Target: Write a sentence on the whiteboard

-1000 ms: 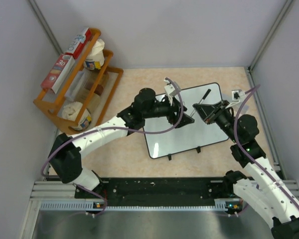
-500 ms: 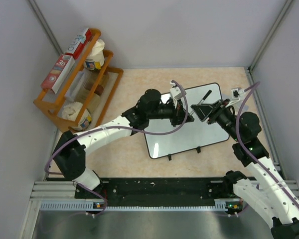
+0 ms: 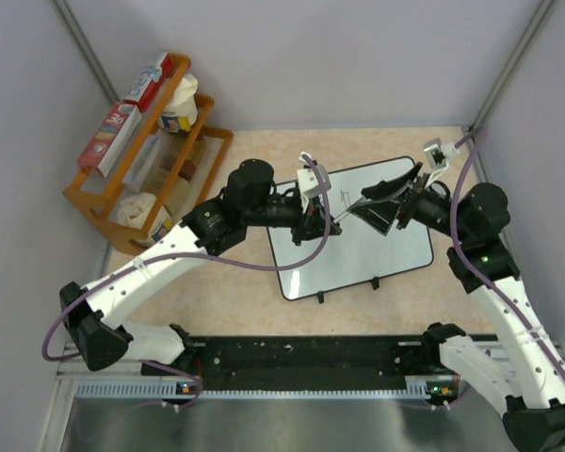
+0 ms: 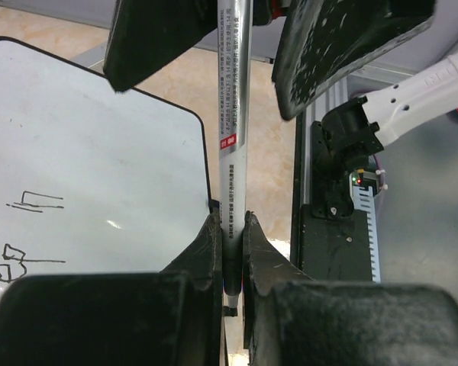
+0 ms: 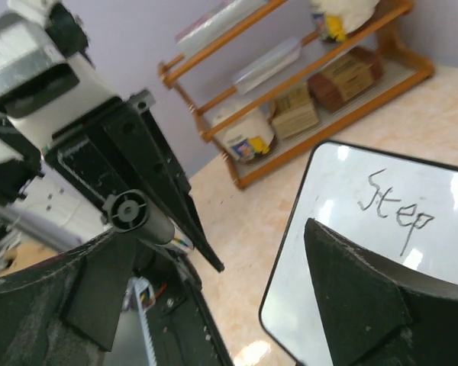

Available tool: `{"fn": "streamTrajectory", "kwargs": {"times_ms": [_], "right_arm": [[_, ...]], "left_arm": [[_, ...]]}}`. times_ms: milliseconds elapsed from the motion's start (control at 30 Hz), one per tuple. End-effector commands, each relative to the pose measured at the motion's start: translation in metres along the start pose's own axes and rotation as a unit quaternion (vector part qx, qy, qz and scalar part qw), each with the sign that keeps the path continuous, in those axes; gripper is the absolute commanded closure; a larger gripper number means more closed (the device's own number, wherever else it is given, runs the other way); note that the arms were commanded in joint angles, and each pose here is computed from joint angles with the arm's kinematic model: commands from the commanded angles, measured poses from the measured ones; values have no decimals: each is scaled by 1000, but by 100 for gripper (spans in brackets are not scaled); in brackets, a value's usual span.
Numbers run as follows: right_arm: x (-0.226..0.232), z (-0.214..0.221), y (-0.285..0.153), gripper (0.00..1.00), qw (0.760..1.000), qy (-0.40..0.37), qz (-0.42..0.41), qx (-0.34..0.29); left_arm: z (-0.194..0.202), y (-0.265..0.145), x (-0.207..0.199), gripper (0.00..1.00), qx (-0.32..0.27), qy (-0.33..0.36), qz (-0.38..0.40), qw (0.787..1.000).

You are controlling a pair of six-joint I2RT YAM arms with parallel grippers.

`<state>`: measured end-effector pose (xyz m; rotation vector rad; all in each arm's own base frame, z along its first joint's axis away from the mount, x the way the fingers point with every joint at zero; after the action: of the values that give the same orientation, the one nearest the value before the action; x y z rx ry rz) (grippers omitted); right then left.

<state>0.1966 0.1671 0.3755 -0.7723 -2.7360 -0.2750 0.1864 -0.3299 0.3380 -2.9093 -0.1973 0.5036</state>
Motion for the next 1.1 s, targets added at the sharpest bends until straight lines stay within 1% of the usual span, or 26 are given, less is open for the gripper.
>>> {"fn": "streamTrajectory", "kwargs": {"times_ms": [0, 33, 100, 167, 233, 400, 433, 467, 800, 867, 967, 1000, 1033, 1067], "right_arm": [[32, -13, -3, 16, 992, -27, -123, 33], [33, -13, -3, 24, 991, -26, -126, 37], [36, -13, -4, 29, 990, -28, -134, 46], [39, -14, -5, 39, 988, -33, -144, 49], [40, -10, -6, 45, 986, -23, -151, 62], [44, -2, -7, 51, 980, -11, -181, 80], [46, 1, -6, 55, 979, -6, -185, 86], [46, 2, -6, 56, 978, -10, -189, 89], [44, 15, 3, 70, 976, -2, -184, 114], [44, 17, 5, 74, 975, -3, -187, 117], [42, 19, 6, 85, 976, 0, -179, 121], [42, 19, 7, 95, 977, 0, -176, 120], [41, 19, 7, 100, 978, 1, -172, 120], [40, 19, 8, 100, 978, 2, -170, 120]], "left_arm": [[-3, -17, -16, 100, 42, 33, 28, 998], [-1, -17, -16, 100, 48, 31, 29, 998], [-4, -18, -17, 100, 49, 37, 33, 998], [-3, -17, -17, 100, 51, 38, 34, 997], [-3, -17, -17, 100, 50, 38, 35, 997], [-2, -14, -19, 100, 53, 37, 50, 997], [-3, -14, -19, 100, 53, 37, 51, 997], [-2, -13, -19, 100, 55, 36, 53, 996], [-3, -10, -18, 100, 57, 36, 56, 996], [-2, -11, -18, 100, 58, 34, 57, 996], [-1, -11, -18, 100, 59, 33, 56, 996], [0, -10, -18, 100, 61, 32, 57, 996], [0, -10, -18, 100, 60, 32, 56, 996], [0, -10, -18, 100, 61, 31, 56, 996]]}}
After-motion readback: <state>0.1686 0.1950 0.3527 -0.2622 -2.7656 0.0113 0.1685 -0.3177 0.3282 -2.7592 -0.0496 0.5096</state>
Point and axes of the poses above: each gripper's point midway between its finger pads, its own y axis out along the fingers, its own x axis along the line the jaws close on, z = x × y, the point moved 4 cm from there along -y, back along the fingers, and after that the axes turned 10 degrees about -y, right-handed, at the moved point
